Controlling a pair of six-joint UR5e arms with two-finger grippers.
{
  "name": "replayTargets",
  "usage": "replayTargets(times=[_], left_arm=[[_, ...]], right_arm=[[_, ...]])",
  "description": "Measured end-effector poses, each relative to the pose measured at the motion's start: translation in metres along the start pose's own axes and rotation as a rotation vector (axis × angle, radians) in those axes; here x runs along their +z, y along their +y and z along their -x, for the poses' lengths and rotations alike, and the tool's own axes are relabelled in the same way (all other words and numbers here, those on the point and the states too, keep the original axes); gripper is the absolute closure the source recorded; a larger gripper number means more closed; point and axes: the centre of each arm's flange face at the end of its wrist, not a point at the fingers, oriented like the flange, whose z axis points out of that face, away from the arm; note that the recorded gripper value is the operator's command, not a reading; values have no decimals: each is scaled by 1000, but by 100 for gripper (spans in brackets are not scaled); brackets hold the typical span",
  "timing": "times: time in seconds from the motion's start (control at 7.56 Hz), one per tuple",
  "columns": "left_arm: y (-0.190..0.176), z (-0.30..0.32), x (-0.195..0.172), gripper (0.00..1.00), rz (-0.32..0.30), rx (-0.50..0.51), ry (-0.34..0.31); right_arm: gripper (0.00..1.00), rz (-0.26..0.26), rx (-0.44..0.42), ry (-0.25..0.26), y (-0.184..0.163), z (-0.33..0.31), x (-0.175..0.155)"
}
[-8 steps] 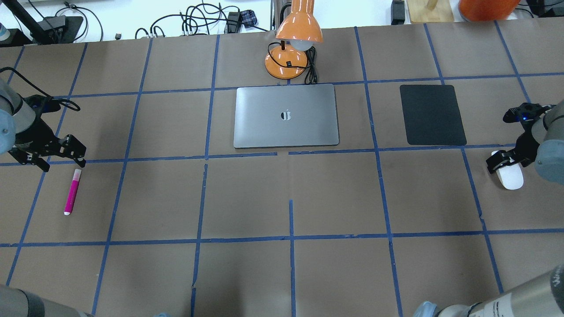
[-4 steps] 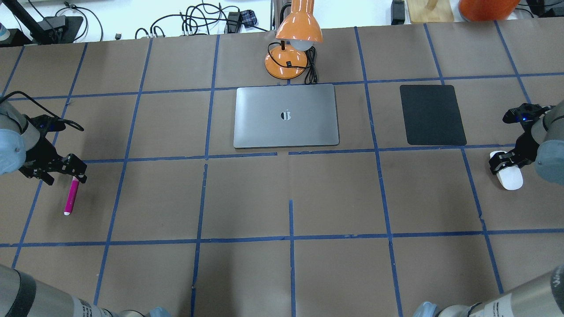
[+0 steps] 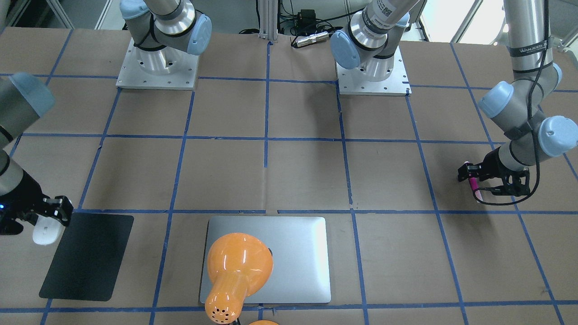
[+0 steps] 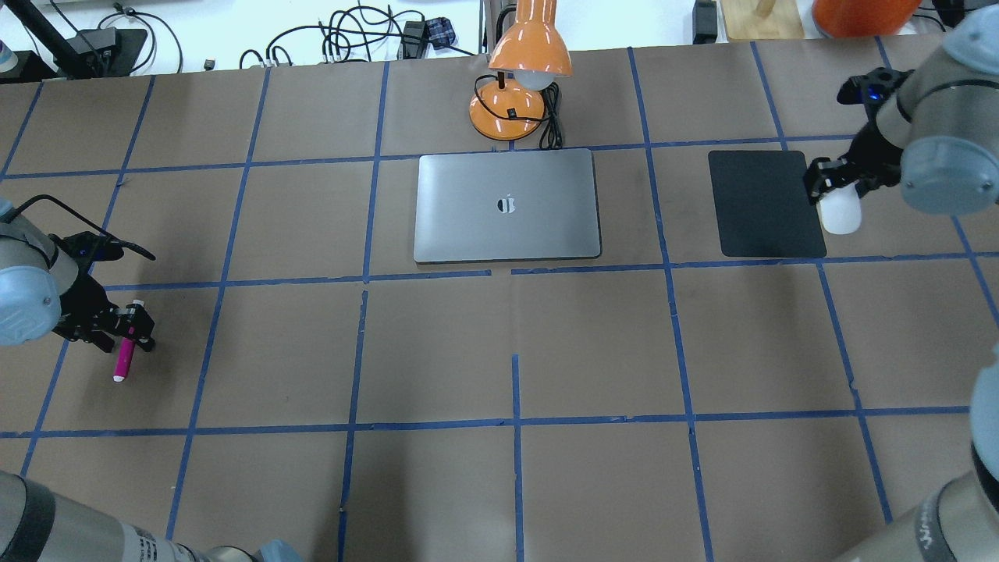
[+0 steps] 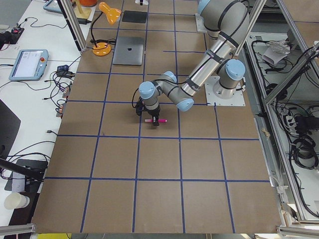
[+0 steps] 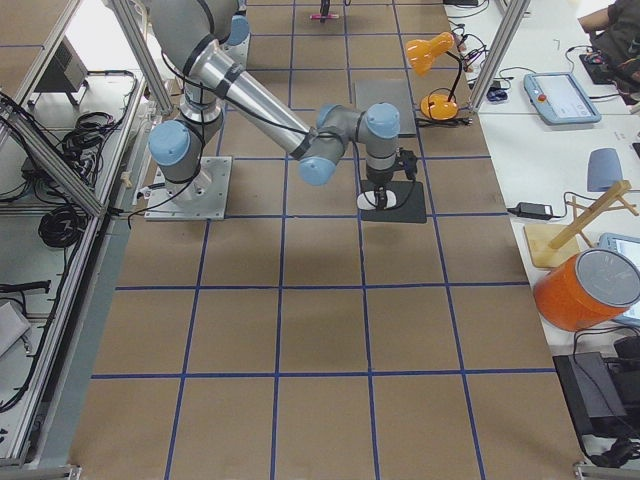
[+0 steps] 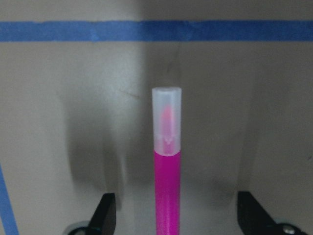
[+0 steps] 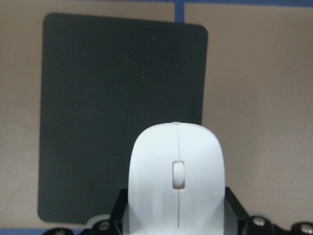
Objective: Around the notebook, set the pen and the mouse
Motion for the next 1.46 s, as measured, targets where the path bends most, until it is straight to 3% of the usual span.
replayTargets(times=[0.26, 0.4, 0.53, 0.66, 0.93, 1.32, 1.46], left_arm=[[0, 1, -2, 100, -3, -2, -1], [-1, 2, -7, 100, -10, -4, -7], [-4, 2, -18, 100, -30, -17, -22], [-9, -3, -36, 100, -52, -34, -39], [-30, -63, -80, 100, -71, -55, -48], [-52, -223, -123, 100, -146, -370, -38], [-55, -274, -129, 100, -169, -507, -2]], right_arm=[[68, 34, -11, 3, -53, 29, 37], [44, 55, -14, 2, -59, 33, 54], [8, 70, -15, 1, -60, 35, 64], [0, 79, -15, 0, -60, 35, 69], [0, 102, -16, 1, -57, 35, 71], [0, 122, -54, 50, -64, 56, 13], [0, 132, -66, 52, -62, 70, -14]])
